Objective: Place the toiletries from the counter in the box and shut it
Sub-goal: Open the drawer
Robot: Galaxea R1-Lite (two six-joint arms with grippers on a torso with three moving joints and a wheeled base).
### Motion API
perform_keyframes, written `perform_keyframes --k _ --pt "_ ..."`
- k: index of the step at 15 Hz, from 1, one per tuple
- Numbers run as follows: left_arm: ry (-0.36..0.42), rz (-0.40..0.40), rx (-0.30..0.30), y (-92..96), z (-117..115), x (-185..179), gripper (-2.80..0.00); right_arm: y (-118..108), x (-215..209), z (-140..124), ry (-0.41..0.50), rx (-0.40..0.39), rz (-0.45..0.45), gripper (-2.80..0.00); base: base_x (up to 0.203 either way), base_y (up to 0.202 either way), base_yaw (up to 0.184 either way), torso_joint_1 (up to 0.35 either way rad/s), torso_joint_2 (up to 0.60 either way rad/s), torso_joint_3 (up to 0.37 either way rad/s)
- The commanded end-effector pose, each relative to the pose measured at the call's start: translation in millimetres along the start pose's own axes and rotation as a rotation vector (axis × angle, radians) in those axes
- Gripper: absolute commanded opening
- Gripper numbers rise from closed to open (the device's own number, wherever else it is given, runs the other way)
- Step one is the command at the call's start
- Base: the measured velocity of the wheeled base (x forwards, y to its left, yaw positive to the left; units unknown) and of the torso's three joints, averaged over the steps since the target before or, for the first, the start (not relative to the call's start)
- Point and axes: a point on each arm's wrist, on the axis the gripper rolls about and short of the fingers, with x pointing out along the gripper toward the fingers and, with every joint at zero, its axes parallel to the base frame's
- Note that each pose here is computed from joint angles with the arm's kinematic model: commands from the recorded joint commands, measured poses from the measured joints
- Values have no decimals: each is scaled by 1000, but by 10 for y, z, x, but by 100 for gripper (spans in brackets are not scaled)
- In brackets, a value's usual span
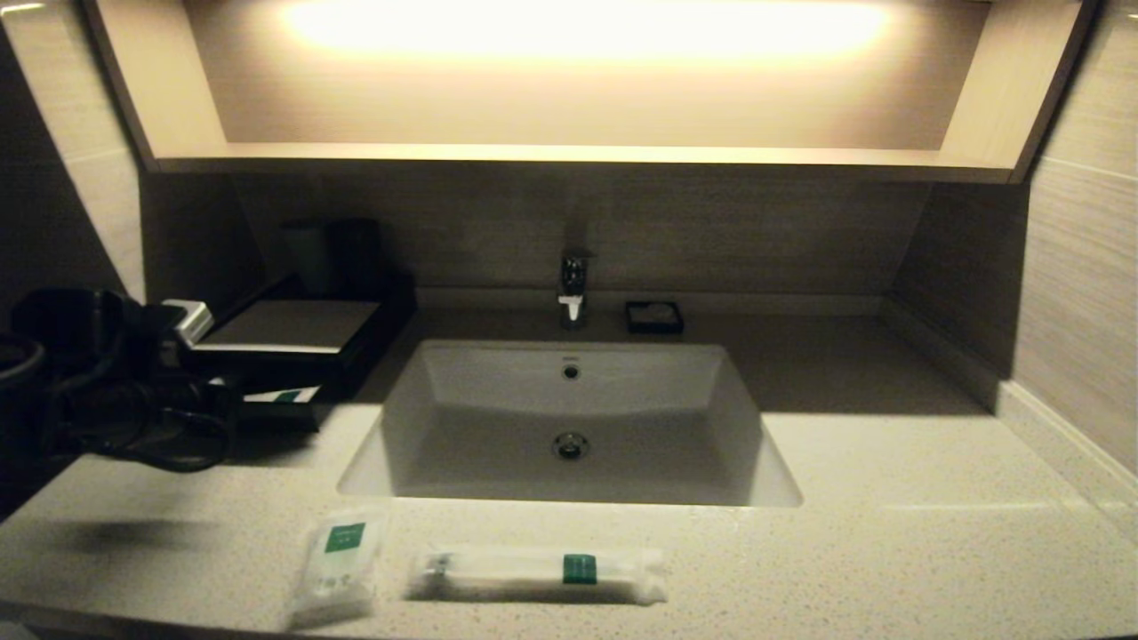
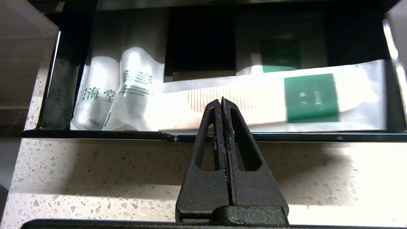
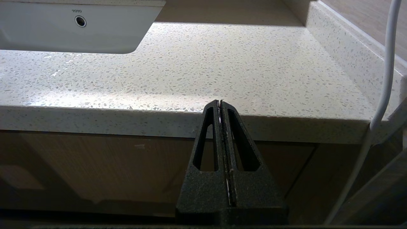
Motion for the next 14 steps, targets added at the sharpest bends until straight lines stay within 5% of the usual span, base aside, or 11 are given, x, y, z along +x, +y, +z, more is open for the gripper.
perform_keyframes --k 1,9,14 --pt "-32 6 -5 2 53 -61 -280 0 1 -4 1 -1 1 -280 0 0 0 0 0 0" --pt "-176 20 -119 -25 316 -485 -280 0 1 -4 1 -1 1 -280 0 0 0 0 0 0" --pt "-166 -6 -121 -134 318 -675 -280 0 1 -4 1 -1 1 -280 0 0 0 0 0 0"
